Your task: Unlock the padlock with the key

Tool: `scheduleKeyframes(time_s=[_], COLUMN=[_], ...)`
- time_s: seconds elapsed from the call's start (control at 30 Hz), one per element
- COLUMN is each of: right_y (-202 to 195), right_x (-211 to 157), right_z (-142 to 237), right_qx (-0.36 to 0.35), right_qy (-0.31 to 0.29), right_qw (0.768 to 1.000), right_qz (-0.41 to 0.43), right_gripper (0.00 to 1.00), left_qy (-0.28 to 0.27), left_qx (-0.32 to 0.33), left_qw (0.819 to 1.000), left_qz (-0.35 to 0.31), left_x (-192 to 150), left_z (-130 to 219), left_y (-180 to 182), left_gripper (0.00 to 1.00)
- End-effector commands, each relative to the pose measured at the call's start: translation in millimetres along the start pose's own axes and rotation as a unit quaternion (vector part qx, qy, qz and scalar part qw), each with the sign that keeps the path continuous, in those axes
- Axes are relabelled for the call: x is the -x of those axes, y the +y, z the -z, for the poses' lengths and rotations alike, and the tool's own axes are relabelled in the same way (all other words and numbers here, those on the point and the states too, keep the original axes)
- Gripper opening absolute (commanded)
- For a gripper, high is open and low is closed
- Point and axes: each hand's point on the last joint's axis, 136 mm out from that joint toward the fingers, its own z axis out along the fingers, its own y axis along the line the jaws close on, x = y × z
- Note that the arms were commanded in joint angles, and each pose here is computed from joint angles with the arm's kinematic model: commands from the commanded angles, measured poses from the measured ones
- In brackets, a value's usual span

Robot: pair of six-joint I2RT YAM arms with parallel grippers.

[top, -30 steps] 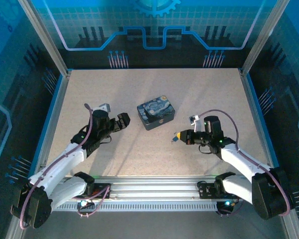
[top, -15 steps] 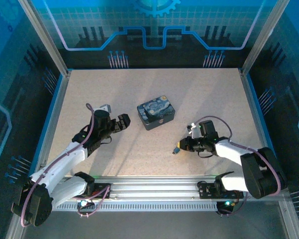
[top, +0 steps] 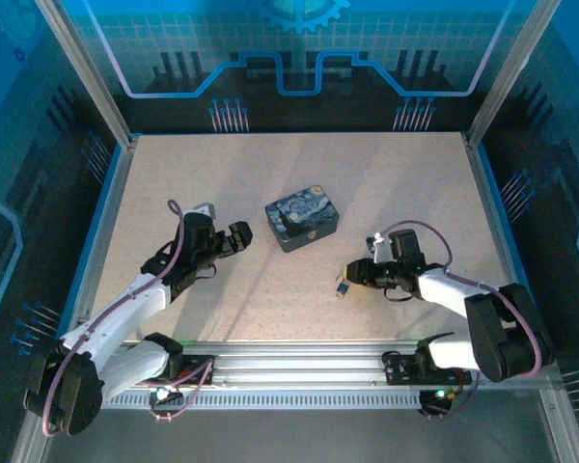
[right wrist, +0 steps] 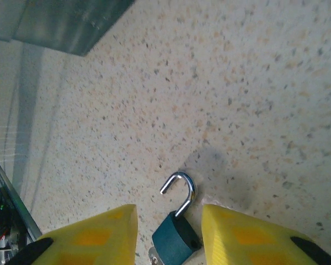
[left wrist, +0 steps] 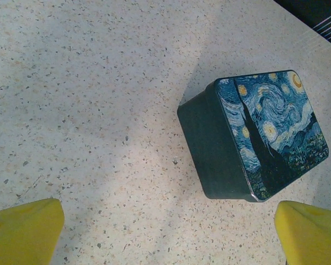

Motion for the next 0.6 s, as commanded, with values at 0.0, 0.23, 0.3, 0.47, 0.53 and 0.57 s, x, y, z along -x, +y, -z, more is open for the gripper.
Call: scheduleKeyframes(time_s=[0.0, 0.23, 0.3, 0.47, 0.53, 0.57], right_y=[6, 12, 11, -1, -13, -19], right_x=[25, 63, 74, 98, 107, 112], right_z=[16, 52, 64, 90, 100, 106], right_qx=[-0.01, -0.039, -0.053, -0.099, -0.126, -0.14], right_qy=[-0.04, -0.112, -0.136, -0.193, -0.219, -0.233], right_qw=[0.999, 0.992, 0.988, 0.974, 0.966, 0.96], right_qz=[0.021, 0.045, 0.052, 0.062, 0.063, 0.062], right_gripper=[0.39, 0.53, 0.57, 0.7, 0.77, 0.8], left_qy=[-0.017, -0.054, -0.071, -0.107, -0.125, -0.137], left_qx=[-0.006, 0.009, 0.021, 0.067, 0.09, 0.098], left_qw=[1.0, 0.998, 0.997, 0.991, 0.986, 0.983], left_qz=[-0.004, -0.007, -0.014, -0.045, -0.062, -0.074], left_x=[15, 38, 46, 62, 67, 71], left_z=[3, 16, 21, 33, 37, 39], left_y=[-5, 1, 5, 22, 30, 34], left_gripper=[0.99, 0.99, 0.99, 0.99, 0.99, 0.99])
